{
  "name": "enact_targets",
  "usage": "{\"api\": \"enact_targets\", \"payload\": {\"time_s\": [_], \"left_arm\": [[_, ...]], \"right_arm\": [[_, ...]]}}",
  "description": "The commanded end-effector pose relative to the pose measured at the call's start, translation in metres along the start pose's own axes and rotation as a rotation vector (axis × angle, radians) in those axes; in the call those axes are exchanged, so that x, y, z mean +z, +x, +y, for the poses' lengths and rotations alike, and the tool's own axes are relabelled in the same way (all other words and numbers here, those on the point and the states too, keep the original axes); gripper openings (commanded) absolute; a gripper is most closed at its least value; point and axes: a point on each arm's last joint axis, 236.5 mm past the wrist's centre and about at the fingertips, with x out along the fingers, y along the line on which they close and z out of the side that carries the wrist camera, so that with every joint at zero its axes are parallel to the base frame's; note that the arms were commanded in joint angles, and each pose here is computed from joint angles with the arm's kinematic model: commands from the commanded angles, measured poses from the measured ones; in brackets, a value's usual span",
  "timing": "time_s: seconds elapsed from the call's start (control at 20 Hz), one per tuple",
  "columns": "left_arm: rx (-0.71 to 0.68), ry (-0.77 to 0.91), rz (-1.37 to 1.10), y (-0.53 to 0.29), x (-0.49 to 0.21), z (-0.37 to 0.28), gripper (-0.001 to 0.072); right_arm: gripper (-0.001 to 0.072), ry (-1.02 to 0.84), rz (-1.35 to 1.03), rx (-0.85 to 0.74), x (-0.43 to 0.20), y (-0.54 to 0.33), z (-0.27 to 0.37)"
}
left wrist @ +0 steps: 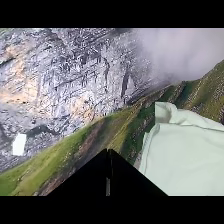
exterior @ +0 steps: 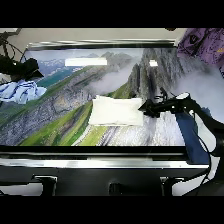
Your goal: Fold the clothes and pants, and hang the long-sleeved shirts on hangers.
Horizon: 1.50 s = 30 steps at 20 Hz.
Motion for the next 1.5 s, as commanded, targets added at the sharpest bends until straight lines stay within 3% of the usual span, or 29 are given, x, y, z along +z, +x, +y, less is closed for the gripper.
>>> {"api": "enact_targets", "payload": {"time_s": [0.0, 0.05, 0.45, 0.85, 1.1, 1.45], "left_arm": [[0.001, -0.001, 0.0, 0.0, 0.0, 0.001, 0.002], [0.001, -0.001, 0.0, 0.0, 0.0, 0.001, 0.002], [0.003, -0.005, 0.009, 0.006, 0.0, 0.003, 0.002], [0.003, -0.007, 0.015, 0.009, 0.0, 0.004, 0.002], [0.004, -0.009, 0.02, 0.01, -0.001, 0.004, 0.002], [0.01, -0.008, 0.065, 0.01, -0.012, 0.006, 0.002]], "right_arm": [[0.0168, -0.025, -0.011, 0.0, 0.0, 0.021, 0.008], [0.0032, -0.028, -0.02, 0.016, 0.003, 0.021, 0.016], [0.003, 0.026, -0.295, -0.075, 0.104, -0.07, 0.059], [0.0029, 0.191, -0.603, -0.048, 0.173, -0.217, 0.032], [0.0028, 0.313, -0.772, -0.103, 0.181, -0.293, 0.003], [0.0028, 0.513, -0.926, -0.332, 0.137, -0.365, -0.02]]}}
